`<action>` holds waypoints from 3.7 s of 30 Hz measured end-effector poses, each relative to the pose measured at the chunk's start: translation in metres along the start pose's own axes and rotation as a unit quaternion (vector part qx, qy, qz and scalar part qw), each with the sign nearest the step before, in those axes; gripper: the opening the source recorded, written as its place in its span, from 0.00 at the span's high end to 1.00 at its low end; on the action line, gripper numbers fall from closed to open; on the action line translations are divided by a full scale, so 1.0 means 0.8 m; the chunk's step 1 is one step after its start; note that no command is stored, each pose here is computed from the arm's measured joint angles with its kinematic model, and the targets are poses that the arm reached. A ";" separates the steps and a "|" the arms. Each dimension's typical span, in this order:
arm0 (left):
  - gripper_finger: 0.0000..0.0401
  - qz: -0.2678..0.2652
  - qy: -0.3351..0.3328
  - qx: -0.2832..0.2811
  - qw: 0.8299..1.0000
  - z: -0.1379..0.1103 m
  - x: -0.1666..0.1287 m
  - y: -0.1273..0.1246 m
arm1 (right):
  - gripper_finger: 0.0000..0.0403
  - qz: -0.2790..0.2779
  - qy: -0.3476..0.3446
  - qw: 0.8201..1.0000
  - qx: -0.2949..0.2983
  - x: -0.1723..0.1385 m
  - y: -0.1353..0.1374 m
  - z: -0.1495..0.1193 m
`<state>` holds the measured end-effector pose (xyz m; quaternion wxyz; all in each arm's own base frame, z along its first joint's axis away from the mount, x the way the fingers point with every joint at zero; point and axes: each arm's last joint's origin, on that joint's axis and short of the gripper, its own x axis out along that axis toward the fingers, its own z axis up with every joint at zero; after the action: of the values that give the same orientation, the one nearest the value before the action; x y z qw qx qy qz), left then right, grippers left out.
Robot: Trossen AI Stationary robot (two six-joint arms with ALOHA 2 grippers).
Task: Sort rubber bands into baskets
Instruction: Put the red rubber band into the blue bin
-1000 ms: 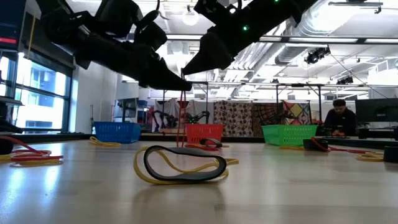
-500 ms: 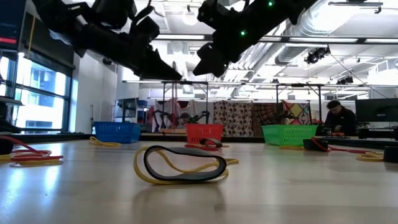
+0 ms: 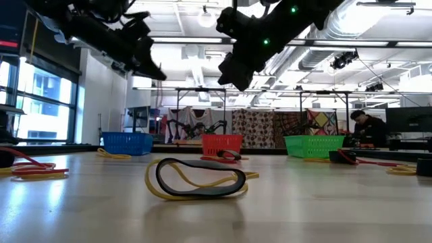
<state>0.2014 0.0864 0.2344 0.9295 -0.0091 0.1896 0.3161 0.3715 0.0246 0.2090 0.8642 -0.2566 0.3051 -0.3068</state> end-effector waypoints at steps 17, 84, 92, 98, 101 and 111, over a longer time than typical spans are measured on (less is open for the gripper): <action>1.00 0.135 0.093 -0.078 0.983 -0.026 0.011 0.073 | 1.00 0.006 0.031 0.999 0.036 0.001 0.001 -0.010; 1.00 0.095 0.327 -0.103 0.935 -0.034 0.062 0.132 | 1.00 0.069 0.117 0.990 0.042 0.053 -0.044 -0.046; 1.00 0.041 0.383 -0.103 0.917 -0.036 0.073 0.143 | 1.00 0.096 0.112 0.988 0.055 0.050 -0.040 -0.045; 1.00 0.019 0.425 -0.075 0.902 -0.052 0.100 0.145 | 1.00 0.105 0.108 0.987 0.059 0.046 -0.035 -0.043; 1.00 0.013 0.432 -0.057 0.900 -0.053 0.108 0.147 | 1.00 0.108 0.106 0.986 0.064 0.043 -0.031 -0.041; 1.00 0.019 0.459 -0.031 0.888 -0.067 0.124 0.149 | 1.00 0.112 0.103 0.986 0.071 0.039 -0.027 -0.039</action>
<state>0.1845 0.2322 0.1617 0.7318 -0.1785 0.5856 0.2996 0.3616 -0.0192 0.1897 0.8731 -0.1254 0.3968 -0.2539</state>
